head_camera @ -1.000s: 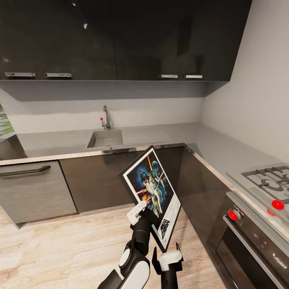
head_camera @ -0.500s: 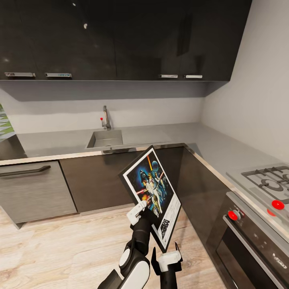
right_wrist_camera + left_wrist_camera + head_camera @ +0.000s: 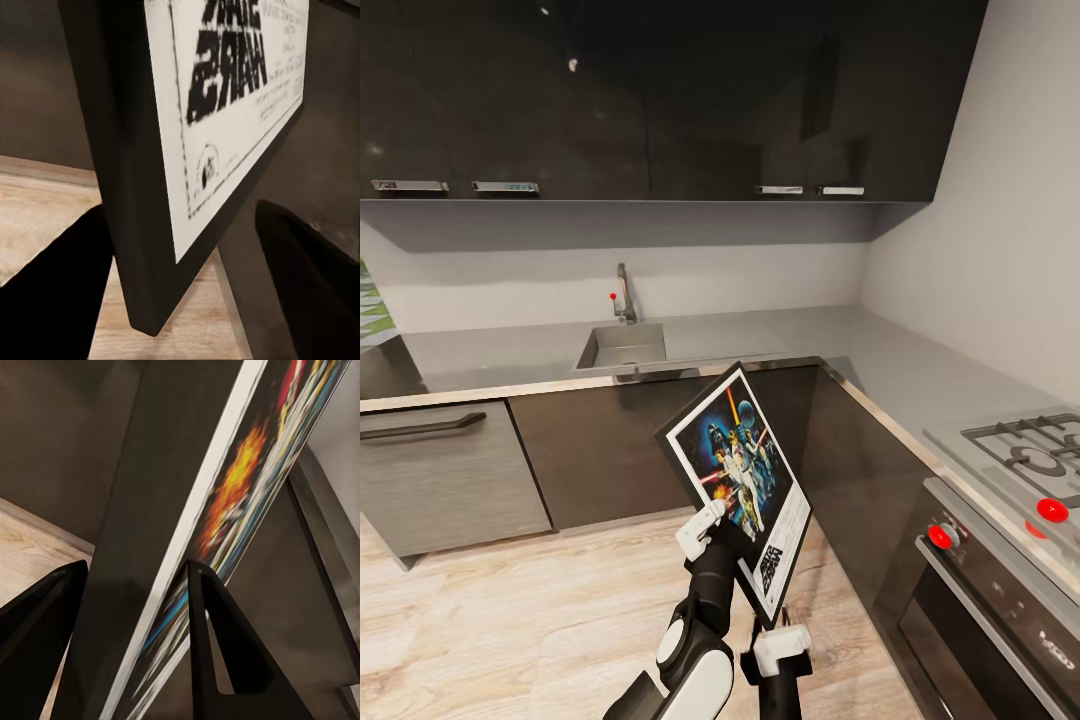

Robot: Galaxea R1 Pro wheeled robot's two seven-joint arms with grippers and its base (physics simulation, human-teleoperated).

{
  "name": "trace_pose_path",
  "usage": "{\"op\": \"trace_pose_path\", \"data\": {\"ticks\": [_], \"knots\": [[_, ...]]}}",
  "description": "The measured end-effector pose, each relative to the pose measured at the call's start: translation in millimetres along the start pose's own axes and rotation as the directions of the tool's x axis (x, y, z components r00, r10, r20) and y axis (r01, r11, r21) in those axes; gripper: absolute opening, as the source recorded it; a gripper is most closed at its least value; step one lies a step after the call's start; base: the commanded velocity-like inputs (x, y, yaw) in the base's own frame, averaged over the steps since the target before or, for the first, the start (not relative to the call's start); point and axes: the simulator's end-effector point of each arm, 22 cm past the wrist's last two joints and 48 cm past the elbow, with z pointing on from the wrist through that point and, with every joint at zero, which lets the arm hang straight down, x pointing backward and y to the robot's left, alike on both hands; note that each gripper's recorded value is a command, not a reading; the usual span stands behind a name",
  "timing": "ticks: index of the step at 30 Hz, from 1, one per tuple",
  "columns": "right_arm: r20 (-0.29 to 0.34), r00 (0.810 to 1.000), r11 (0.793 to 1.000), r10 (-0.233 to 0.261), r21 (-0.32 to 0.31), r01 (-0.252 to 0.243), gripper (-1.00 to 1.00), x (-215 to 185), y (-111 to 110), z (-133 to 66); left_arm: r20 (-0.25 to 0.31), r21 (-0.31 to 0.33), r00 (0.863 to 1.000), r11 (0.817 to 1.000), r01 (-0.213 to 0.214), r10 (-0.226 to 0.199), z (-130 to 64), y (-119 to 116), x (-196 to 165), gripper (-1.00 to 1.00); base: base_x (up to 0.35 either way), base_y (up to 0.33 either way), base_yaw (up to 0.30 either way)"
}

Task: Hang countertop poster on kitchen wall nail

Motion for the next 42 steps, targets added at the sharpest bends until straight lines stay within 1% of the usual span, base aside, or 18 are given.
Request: {"op": "trace_pose_path", "data": {"ticks": [2,4,13,14,32,34,35,38,40,42], "knots": [[0.000,1.000,1.000,-0.008,-0.008,0.009,-1.00,0,2,-0.5,-0.001,0.002,1.000,1.000,-0.003,0.003,-0.1,-1,0,-1.00,0.000,0.000,0.000],[0.001,1.000,1.000,0.001,0.002,-0.001,-1.00,0,-1,0.2,0.002,-0.001,1.000,1.000,0.000,0.000,0.1,0,0,-1.00,0.000,0.000,0.000],[0.001,1.000,1.000,0.001,0.002,-0.001,-1.00,0,-1,0.0,0.001,-0.002,1.000,1.000,0.001,-0.001,0.1,0,0,-1.00,0.000,0.000,0.000],[0.001,1.000,1.000,0.001,0.002,-0.001,-1.00,0,-1,0.1,0.001,-0.001,1.000,1.000,0.001,-0.001,0.1,0,0,1.00,0.000,0.000,0.000],[-0.002,1.000,1.000,-0.002,0.001,0.002,-1.00,0,0,-0.1,0.006,0.014,1.000,1.000,0.007,-0.007,-0.9,-5,-3,1.00,0.000,0.000,0.000],[-0.002,1.000,1.000,-0.002,0.000,0.002,-1.00,1,0,-0.2,0.013,0.019,1.000,1.000,0.014,-0.015,-1.3,-7,-7,1.00,0.000,0.000,0.000],[-0.002,1.000,1.000,-0.002,0.000,0.002,-1.00,0,0,0.0,0.026,0.032,0.999,0.999,0.029,-0.030,-2.9,-13,-15,1.00,0.000,0.000,0.000],[-0.002,1.000,1.000,-0.002,0.000,0.002,-1.00,0,0,0.1,0.042,0.056,0.998,0.997,0.049,-0.052,-6.5,-24,-26,1.00,0.000,0.000,0.000],[-0.002,1.000,1.000,-0.002,0.001,0.002,-1.00,0,0,0.2,0.048,0.067,0.997,0.996,0.058,-0.061,-8.4,-28,-31,1.00,0.000,0.000,0.000],[-0.002,1.000,1.000,-0.002,0.001,0.002,-1.00,0,0,0.2,0.057,0.073,0.997,0.996,0.056,-0.060,-9.6,-28,-37,1.00,0.000,0.000,0.000]]}}
